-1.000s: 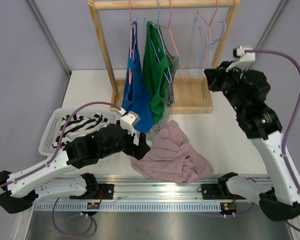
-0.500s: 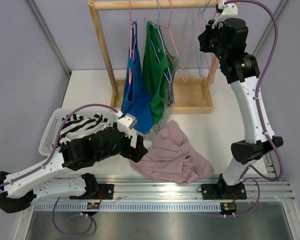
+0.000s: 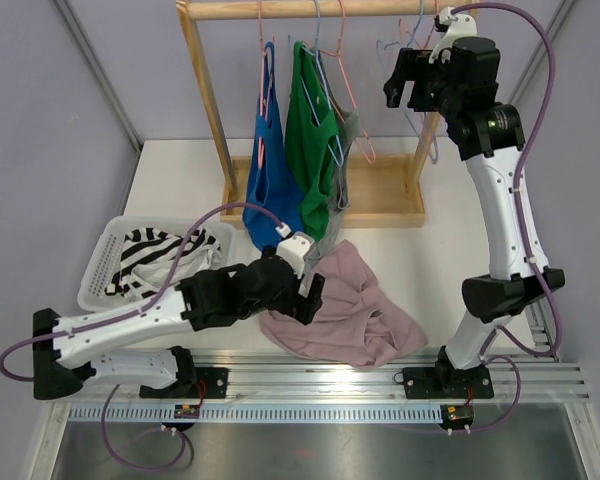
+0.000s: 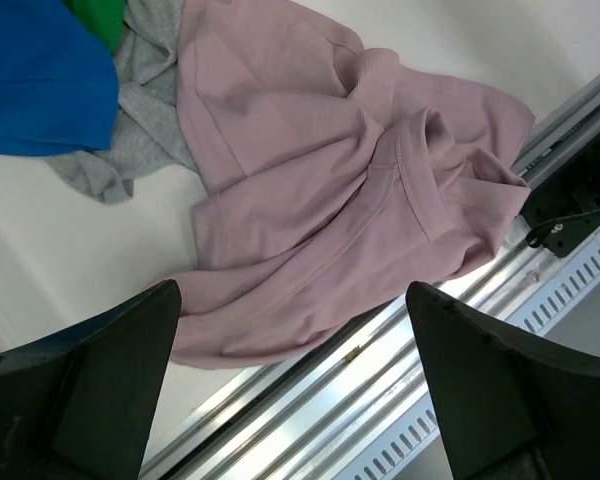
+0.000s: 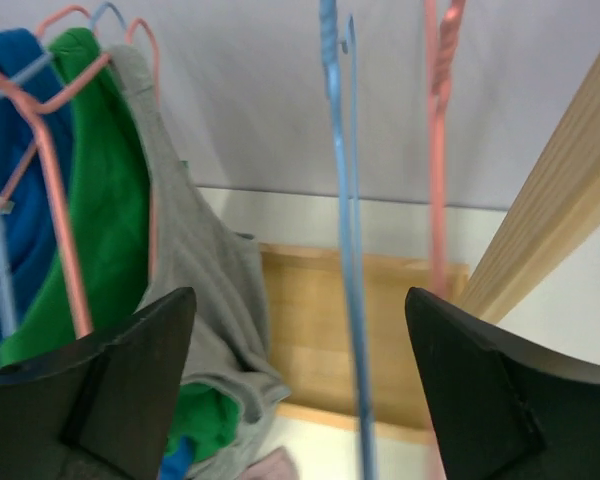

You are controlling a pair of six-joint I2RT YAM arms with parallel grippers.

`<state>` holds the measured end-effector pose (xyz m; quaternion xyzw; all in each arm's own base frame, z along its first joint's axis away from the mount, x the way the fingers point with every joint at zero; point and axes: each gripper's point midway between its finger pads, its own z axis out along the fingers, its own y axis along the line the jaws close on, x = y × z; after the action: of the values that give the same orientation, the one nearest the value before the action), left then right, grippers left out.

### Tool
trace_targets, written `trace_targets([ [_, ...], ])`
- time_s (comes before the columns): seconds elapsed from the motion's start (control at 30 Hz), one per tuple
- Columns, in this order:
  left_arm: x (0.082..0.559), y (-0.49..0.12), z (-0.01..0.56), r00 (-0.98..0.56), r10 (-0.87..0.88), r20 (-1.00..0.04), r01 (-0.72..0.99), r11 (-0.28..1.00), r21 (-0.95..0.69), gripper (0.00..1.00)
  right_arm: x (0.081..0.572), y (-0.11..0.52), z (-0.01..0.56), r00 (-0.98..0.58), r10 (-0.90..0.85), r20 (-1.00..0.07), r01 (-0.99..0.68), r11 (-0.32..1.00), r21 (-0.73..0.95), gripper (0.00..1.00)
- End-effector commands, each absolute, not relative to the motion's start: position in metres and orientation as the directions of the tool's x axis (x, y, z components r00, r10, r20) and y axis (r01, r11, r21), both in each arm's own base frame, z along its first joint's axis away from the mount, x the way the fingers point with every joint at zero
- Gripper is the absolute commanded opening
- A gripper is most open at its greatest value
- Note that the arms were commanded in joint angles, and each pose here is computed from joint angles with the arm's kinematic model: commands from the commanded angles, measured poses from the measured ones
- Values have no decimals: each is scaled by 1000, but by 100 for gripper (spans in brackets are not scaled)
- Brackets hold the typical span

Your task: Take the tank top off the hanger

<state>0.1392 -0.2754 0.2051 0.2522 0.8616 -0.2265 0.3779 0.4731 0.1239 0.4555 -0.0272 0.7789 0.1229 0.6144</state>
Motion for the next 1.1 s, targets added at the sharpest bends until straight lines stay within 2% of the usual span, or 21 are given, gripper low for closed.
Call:
trace_targets([
  [0.0,157,-321,211,-551,197,-811,616,751,-236,99,413,123,518,-121,143,-982,-294,940,173,99],
  [0.1,160,-357,172,-584,254,-771,634,736,-237,99,373,119,527,-95,152,-984,-328,928,175,99],
  [0.13,159,-365,162,-595,269,-757,639,730,-243,99,369,119,508,-135,140,-981,-330,927,178,99],
  [0.2,162,-384,128,-624,304,-720,628,743,-231,99,330,112,520,-79,155,-985,-350,921,173,99],
  [0.33,160,-400,74,-648,387,-656,619,769,-159,99,267,97,498,-47,185,-982,-356,915,189,99],
  [0.47,156,-399,32,-677,433,-595,597,796,-99,99,226,91,486,-10,199,-980,-388,902,188,100],
  [0.5,155,-399,26,-681,438,-587,593,800,-90,96,219,91,483,-14,198,-980,-392,901,188,100],
  [0.57,146,-398,10,-684,464,-562,601,796,-74,77,202,88,485,9,209,-978,-402,896,187,99],
  [0.6,145,-395,8,-687,465,-559,592,803,-60,29,197,87,484,15,210,-978,-405,895,186,99],
  [0.67,139,-389,11,-680,475,-559,588,809,-28,0,186,83,490,44,216,-975,-406,896,180,99],
  [0.83,155,-352,73,-636,418,-649,483,871,88,0,175,79,496,66,223,-972,-403,898,179,99],
  [0.93,176,-327,145,-568,311,-762,370,924,102,0,177,80,495,64,229,-971,-405,896,184,100],
  [1.07,193,-262,225,-494,277,-824,205,958,199,0,185,84,490,44,235,-971,-412,889,197,99],
])
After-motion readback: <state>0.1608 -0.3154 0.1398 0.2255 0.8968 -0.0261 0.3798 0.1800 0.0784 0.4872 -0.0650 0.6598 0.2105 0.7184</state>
